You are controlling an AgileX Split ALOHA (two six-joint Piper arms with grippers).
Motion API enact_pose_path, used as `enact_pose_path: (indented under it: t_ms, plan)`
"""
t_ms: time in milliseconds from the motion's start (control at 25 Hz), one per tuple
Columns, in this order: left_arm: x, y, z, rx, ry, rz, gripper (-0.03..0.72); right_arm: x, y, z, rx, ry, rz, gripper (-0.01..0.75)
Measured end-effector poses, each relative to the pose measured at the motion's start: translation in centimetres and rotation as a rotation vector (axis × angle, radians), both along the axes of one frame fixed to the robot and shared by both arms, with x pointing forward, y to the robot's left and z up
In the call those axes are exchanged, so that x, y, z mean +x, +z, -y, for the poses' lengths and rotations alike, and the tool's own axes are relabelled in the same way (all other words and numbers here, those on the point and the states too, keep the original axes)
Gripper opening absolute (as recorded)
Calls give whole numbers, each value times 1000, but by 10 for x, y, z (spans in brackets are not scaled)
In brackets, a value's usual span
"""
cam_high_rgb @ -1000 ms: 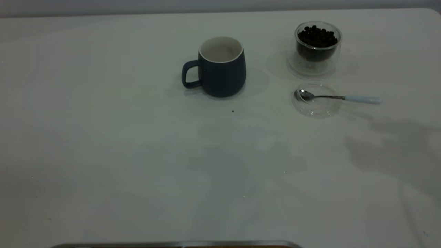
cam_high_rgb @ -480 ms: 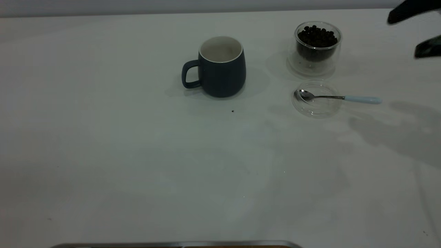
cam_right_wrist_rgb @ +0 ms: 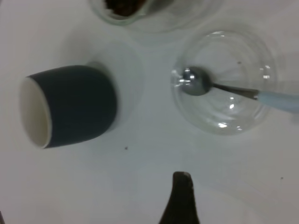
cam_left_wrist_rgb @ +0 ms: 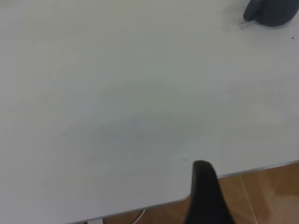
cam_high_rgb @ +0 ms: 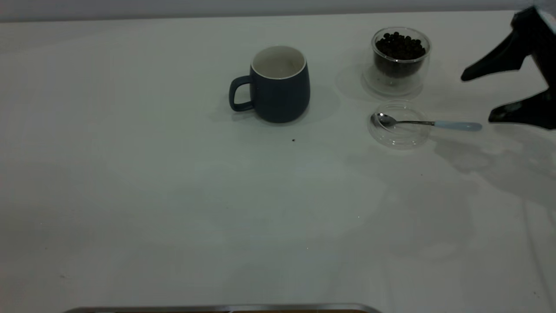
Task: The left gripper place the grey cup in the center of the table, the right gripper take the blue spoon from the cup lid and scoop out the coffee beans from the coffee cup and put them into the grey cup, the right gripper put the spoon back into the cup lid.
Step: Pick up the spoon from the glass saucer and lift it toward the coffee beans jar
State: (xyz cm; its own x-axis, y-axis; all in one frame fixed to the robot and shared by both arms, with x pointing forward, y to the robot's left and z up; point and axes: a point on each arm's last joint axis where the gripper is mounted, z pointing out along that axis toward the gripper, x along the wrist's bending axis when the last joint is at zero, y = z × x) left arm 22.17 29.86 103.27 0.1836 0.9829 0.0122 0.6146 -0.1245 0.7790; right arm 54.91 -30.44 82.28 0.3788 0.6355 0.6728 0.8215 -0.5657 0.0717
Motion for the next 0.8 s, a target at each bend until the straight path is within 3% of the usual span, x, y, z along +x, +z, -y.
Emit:
enact_pose_path:
  t_ms: [360,800]
  plan:
    - [0,0,0,1,-1,0,555,-3,-43,2,18,-16,-63,700]
    - [0,0,0,1,-1,0,555,15,-74,4,92,37,-16,691]
